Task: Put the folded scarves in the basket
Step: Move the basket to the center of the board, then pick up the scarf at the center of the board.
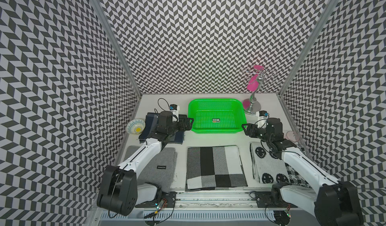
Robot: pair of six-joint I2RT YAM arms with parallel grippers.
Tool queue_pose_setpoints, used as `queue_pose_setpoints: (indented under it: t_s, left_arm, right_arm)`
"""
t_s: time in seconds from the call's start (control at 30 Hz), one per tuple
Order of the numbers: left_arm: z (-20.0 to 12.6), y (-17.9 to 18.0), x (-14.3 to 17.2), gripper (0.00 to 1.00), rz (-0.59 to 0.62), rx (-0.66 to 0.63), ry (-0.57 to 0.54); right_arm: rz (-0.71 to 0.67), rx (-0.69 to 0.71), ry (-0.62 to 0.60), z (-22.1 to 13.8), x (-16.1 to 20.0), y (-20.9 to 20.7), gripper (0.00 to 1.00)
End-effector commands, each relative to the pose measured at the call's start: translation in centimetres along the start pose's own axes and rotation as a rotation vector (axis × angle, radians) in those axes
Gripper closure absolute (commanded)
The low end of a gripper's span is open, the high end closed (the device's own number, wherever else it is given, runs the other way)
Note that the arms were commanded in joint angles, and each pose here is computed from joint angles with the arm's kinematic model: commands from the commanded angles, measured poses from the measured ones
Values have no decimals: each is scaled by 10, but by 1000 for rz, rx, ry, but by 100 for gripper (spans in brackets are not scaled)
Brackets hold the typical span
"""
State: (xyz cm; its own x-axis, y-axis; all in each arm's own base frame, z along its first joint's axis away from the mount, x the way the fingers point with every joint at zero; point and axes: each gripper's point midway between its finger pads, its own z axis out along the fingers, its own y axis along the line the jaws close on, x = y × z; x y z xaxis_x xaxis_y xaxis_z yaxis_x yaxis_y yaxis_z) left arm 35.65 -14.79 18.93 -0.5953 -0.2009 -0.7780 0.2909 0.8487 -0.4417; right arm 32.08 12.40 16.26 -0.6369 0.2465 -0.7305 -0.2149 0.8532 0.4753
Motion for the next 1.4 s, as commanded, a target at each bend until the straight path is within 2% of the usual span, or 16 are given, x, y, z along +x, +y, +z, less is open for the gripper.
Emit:
queue_pose_setpoints:
  t_s: [0.0, 0.13, 0.3, 0.43, 0.5, 0.77, 0.97, 1.17, 1.23, 1.37]
  left_arm:
    - [-20, -8, 16, 0, -53, 35, -11]
    - [-30, -12, 53, 0, -123, 63, 48]
    - [-36, -29, 104, 1, -181, 106, 103]
    - [-36, -19, 145, 1, -234, 13, 183]
    - [-37, -17, 160, 1, -247, 17, 210]
    - [-38, -10, 178, 2, -224, -18, 241]
    - [-36, -4, 212, 4, -235, -42, 356]
    - [-40, 1, 219, 4, -214, -53, 364]
    - [-39, 3, 223, 4, -208, -62, 379]
    - [-37, 0, 230, 10, -217, -31, 396]
  right_arm:
    - [55, -20, 101, -13, 52, 7, 33]
    - [106, -30, 162, -22, 102, 3, 34]
    - [110, -48, 211, -18, 123, 7, 34]
    - [114, -23, 302, -9, 141, 3, 34]
    - [115, -20, 312, -7, 146, 2, 34]
    - [109, -12, 386, -1, 163, 3, 34]
    - [105, -13, 430, 2, 174, 3, 38]
    - [74, 33, 470, 8, 185, 0, 40]
    - [63, 41, 487, 9, 189, 0, 43]
    - [54, 32, 503, 9, 195, 3, 63]
